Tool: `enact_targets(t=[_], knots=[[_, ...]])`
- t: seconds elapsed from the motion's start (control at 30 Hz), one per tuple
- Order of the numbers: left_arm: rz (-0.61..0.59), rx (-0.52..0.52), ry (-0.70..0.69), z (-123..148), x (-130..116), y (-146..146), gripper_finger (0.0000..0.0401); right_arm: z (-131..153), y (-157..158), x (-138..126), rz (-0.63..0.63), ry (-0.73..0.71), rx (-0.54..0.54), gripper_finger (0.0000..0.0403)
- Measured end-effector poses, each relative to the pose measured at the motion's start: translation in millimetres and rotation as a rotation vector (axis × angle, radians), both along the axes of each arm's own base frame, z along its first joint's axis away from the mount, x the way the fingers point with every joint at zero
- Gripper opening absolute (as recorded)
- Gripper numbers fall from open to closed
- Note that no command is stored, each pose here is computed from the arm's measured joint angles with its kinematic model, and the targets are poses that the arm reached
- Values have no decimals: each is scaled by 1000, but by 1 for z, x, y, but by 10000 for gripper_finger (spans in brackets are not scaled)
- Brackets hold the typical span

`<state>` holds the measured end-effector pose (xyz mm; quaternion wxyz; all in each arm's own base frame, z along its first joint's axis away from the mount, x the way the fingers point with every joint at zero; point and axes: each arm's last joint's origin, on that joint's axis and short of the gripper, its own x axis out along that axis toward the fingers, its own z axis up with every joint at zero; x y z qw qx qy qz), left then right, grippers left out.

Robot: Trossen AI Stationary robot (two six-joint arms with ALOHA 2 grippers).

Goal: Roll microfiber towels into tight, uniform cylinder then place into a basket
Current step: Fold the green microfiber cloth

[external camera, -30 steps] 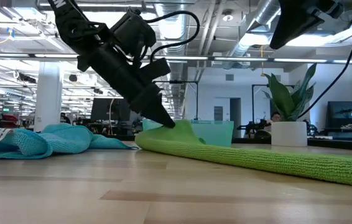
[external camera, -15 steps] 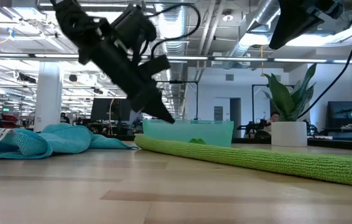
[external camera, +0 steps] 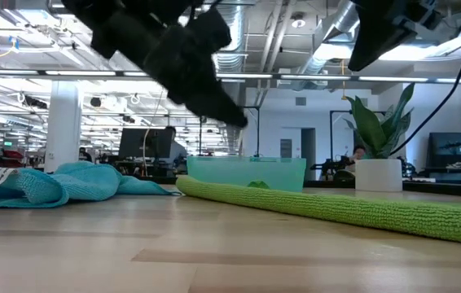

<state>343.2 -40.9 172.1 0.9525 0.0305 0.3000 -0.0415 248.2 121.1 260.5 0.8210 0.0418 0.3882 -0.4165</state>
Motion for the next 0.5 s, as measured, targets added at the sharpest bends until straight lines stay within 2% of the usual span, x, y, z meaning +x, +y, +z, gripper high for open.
enact_targets(t=[0.13,0.23,0.37,0.5], knots=[[2,34,53,-30,6,-13,128,-2,3,3,1,-13,34,69],[46,93,90,-49,8,-15,128,-2,3,4,13,-14,37,69],[53,150,168,-62,5,-14,128,-2,3,8,40,-18,38,69],[32,185,200,-64,4,-13,127,-2,0,13,61,-13,33,69]])
